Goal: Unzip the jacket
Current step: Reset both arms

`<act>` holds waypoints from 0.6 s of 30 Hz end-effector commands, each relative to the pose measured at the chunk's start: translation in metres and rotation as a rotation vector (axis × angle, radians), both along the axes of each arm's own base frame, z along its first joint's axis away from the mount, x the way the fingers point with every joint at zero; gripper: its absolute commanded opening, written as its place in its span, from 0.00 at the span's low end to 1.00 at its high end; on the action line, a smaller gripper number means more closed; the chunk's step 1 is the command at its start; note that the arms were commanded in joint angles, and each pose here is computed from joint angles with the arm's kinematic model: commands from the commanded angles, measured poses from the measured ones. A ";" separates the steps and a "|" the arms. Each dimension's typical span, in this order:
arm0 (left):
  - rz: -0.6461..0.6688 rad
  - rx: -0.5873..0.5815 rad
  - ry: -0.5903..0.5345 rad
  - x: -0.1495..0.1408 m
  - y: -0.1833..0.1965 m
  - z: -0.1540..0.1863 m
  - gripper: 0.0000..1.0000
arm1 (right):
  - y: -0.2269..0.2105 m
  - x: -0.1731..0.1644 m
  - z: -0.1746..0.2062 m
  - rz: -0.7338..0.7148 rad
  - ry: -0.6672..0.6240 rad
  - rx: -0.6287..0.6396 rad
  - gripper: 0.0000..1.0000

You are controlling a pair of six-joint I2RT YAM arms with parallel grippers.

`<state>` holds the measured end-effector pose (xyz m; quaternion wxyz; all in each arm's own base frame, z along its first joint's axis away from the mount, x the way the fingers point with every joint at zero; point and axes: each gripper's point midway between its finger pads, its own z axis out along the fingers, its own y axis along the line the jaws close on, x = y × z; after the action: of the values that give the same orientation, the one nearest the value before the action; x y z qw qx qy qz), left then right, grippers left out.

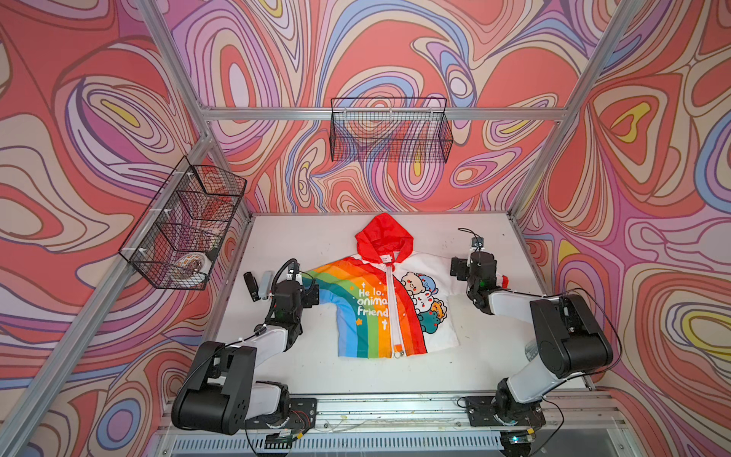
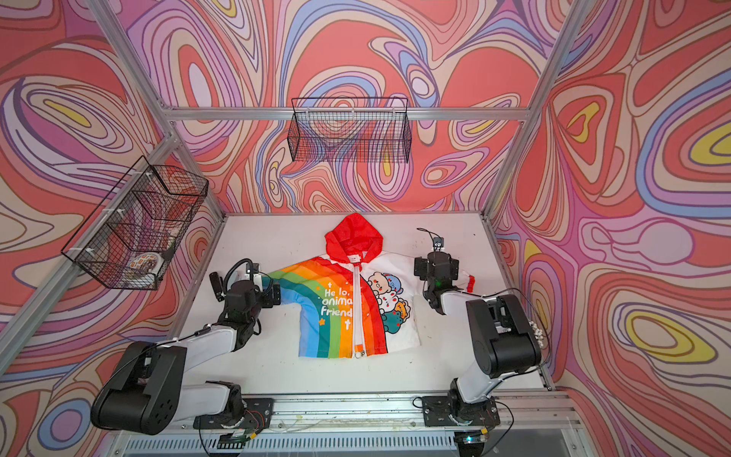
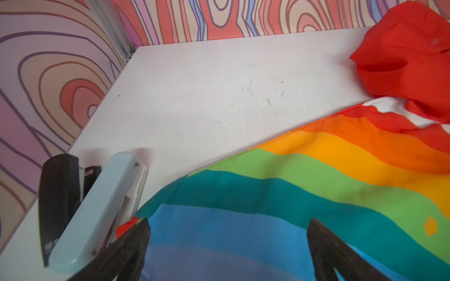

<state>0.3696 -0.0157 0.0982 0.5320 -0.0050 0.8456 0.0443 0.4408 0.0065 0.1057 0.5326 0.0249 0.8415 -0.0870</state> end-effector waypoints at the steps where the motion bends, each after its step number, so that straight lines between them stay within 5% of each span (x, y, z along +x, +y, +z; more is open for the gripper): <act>1: -0.046 -0.003 -0.015 0.009 -0.007 0.009 1.00 | 0.002 0.003 0.008 0.080 -0.081 0.026 0.98; 12: -0.071 -0.031 -0.156 0.010 0.009 0.012 1.00 | -0.021 -0.020 -0.007 0.013 -0.210 0.079 0.98; 18: -0.086 -0.061 -0.091 0.020 0.011 -0.010 1.00 | -0.026 -0.018 -0.008 -0.017 -0.200 0.079 0.98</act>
<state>0.3764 0.0033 0.0692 0.5410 -0.0008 0.8408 0.0172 0.4171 -0.0138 0.0865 0.5940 0.0446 0.8016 -0.0517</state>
